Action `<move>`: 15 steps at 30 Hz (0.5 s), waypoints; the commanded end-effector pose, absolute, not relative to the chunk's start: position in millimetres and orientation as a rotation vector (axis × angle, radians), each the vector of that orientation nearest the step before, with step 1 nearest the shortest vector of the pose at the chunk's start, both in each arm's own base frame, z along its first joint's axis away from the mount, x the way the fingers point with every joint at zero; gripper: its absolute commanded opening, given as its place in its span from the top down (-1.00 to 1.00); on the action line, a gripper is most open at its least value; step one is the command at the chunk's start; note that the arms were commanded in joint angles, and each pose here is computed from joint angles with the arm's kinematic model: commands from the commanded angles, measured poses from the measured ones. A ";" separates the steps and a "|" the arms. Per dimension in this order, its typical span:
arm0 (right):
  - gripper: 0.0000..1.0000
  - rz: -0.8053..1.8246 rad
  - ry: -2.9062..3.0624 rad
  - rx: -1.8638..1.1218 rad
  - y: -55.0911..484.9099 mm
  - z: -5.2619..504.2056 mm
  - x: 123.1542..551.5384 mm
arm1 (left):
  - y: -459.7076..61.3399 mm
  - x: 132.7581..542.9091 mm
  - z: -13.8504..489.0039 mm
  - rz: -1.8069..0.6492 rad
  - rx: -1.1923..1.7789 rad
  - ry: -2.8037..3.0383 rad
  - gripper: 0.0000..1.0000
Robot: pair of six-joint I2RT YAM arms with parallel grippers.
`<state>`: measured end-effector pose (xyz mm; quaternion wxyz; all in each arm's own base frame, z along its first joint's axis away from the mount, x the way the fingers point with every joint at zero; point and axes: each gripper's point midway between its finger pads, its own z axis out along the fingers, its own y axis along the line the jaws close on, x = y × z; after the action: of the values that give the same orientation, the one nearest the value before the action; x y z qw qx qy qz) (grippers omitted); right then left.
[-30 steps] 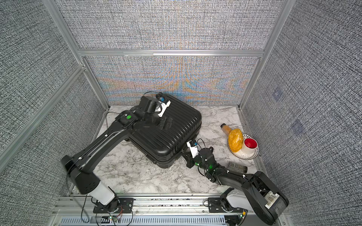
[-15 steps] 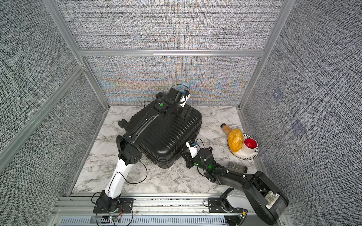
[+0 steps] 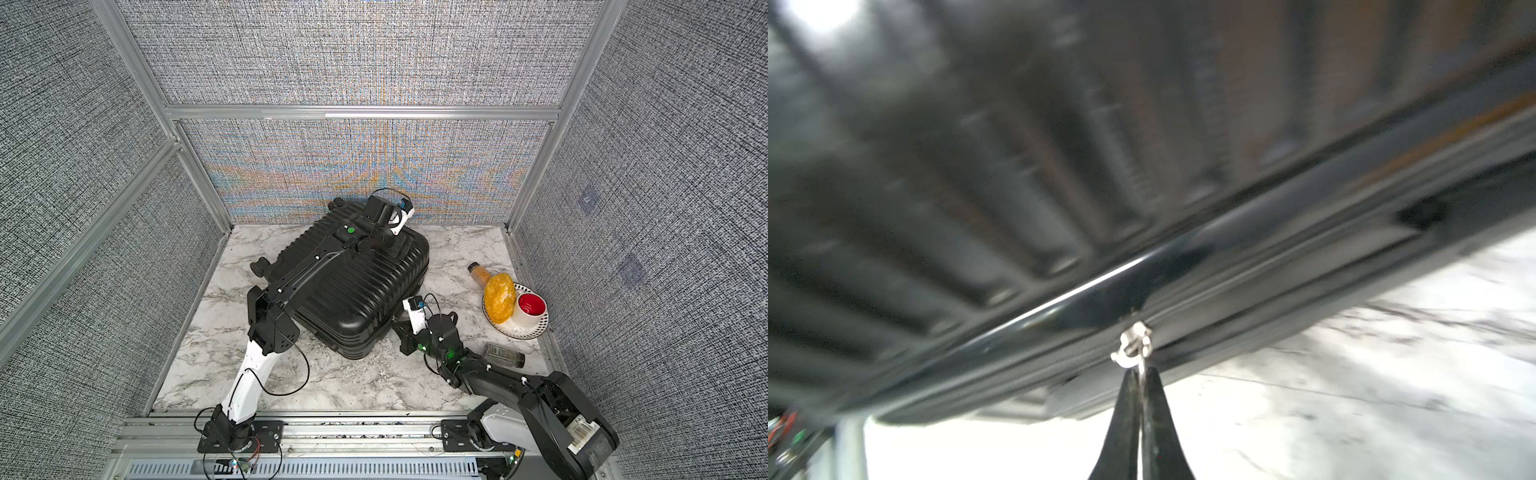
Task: Open the suitcase zippers
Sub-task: Unzip the zipper on the suitcase.
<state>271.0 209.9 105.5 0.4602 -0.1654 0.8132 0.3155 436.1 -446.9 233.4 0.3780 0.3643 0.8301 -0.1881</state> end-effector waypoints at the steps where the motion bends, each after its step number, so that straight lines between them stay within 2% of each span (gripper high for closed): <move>1: 1.00 0.708 2.021 -0.342 191.5 100.9 289.0 | -435.2 406.1 193.3 -0.480 1.038 2.278 -0.51; 15: 1.00 0.699 1.965 -0.228 158.7 115.5 360.2 | -437.6 383.5 169.4 -0.486 1.106 2.318 -0.45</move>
<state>343.3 163.4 101.5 0.4706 -0.1028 0.8270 0.2899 420.0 -459.5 224.4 0.3846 0.3962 0.8104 -0.1956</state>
